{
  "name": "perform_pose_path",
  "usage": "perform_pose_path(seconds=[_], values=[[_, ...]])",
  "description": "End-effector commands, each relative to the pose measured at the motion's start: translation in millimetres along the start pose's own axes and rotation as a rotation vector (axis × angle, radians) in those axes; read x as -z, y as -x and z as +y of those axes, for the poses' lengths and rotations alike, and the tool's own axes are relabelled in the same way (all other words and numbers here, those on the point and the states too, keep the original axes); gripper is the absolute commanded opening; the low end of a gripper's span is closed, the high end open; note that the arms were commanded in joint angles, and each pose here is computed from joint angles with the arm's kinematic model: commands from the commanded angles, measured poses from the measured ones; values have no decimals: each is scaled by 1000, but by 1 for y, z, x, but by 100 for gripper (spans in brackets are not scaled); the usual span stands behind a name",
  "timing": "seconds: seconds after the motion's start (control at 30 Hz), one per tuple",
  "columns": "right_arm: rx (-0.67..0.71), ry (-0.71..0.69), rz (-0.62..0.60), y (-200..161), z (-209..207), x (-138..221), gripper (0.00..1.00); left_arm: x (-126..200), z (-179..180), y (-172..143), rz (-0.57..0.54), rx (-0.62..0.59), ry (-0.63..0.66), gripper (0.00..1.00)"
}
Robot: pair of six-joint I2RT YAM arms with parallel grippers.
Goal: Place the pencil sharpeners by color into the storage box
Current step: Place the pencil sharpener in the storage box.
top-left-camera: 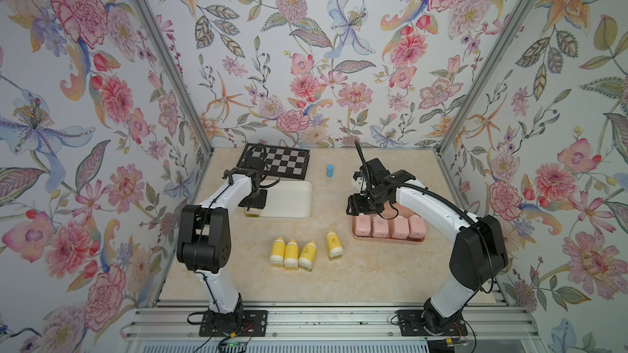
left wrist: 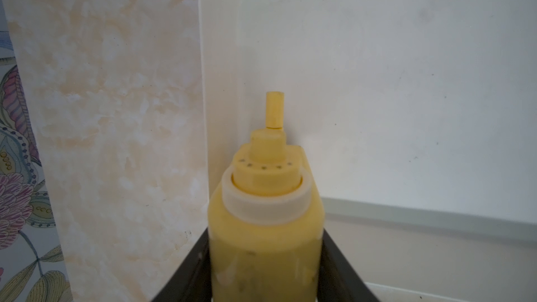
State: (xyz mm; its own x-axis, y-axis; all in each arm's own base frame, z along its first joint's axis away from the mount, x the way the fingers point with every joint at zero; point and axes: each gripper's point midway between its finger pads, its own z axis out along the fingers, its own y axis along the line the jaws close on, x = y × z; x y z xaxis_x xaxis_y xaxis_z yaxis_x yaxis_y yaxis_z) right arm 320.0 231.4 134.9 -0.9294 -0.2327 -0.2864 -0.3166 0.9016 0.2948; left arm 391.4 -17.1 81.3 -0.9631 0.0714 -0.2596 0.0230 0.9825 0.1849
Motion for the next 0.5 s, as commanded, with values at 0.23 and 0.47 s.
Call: perform_pose_path(seconds=[0.23, 0.47], values=[[0, -1, 16, -4, 0, -8, 68, -8, 3, -5, 8, 5, -15, 16], [-2, -1, 18, -5, 0, -9, 68, -14, 4, -8, 22, 8, -17, 17]])
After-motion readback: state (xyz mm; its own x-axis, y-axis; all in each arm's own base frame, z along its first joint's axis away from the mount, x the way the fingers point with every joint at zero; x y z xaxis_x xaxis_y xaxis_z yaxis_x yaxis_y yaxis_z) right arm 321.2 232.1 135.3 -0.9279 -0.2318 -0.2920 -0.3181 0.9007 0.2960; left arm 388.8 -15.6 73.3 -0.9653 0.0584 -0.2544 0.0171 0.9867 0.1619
